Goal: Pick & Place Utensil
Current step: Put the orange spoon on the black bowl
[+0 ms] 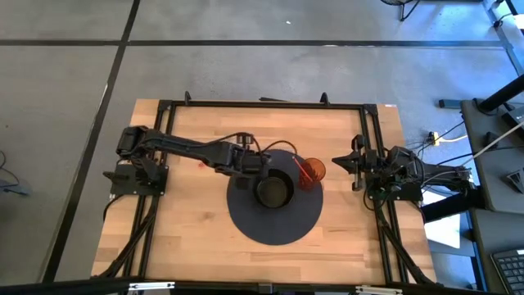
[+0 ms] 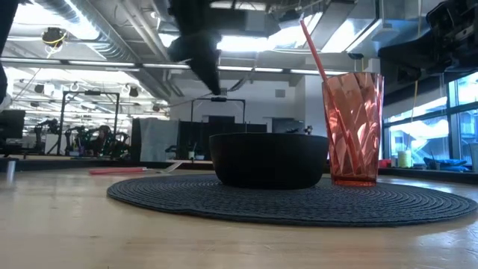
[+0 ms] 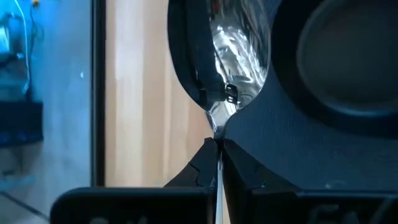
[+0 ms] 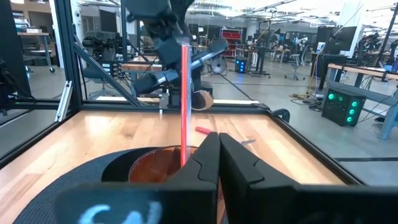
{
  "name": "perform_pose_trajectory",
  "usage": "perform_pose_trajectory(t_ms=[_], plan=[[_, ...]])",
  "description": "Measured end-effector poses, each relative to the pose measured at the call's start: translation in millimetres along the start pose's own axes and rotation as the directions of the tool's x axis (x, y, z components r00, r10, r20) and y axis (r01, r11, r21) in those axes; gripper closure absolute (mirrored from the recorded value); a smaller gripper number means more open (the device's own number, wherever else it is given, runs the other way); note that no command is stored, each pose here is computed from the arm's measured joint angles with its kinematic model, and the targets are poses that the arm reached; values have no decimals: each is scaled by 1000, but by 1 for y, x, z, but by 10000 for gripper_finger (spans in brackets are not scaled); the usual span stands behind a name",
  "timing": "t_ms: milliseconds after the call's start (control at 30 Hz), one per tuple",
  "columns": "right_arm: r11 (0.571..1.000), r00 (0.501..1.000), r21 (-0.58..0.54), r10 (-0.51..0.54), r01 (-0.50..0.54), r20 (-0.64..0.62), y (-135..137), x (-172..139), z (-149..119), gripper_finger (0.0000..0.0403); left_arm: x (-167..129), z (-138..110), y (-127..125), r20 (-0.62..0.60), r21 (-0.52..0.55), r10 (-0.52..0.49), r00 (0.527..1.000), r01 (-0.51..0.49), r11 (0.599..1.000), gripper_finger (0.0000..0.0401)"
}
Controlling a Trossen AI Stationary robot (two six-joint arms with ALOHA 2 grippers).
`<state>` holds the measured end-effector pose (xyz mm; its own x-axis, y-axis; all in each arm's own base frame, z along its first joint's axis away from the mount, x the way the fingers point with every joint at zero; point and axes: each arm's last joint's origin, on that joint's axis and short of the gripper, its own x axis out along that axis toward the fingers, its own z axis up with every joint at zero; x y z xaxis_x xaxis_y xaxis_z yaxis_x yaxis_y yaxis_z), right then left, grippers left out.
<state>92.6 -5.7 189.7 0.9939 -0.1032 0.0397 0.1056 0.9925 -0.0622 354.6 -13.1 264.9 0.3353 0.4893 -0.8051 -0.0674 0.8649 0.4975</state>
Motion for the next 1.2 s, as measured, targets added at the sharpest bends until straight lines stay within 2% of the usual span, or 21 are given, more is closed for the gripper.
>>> perform_pose_trajectory(t_ms=[133, 233, 400, 567, 667, 767, 1100, 1200], plan=[[1000, 1000, -1, 0, 0, -9, 0, 0, -1, 398, 2, 22, -8, 17, 104, 29, 999, -31, 994, 398], [1000, 1000, 0, 1, -1, -18, 0, 0, -2, 398, 8, 31, -29, -13, 299, 109, 994, -100, 949, 398], [1000, 1000, 2, 2, -2, -25, 0, 0, -2, 398, 23, 41, -66, -18, 577, 313, 950, -245, 779, 398], [1000, 999, 2, 6, -6, -35, 0, 0, -3, 398, 38, 46, -98, -26, 769, 332, 943, -193, 609, 398], [1000, 999, 4, 7, -7, -36, 0, 0, -4, 398, 42, 46, -107, -23, 839, 333, 943, -163, 519, 398], [1000, 999, 3, 10, -10, -38, 0, 0, -4, 398, 48, 46, -112, -30, 880, 339, 940, -136, 455, 398], [1000, 999, 2, 11, -11, -41, 0, 0, -4, 398, 59, 48, -119, -13, 948, 359, 933, -103, 302, 398], [1000, 999, 2, 11, -11, -41, 0, 0, -4, 398, 65, 51, -123, 1, 957, 352, 936, -103, 272, 398]])
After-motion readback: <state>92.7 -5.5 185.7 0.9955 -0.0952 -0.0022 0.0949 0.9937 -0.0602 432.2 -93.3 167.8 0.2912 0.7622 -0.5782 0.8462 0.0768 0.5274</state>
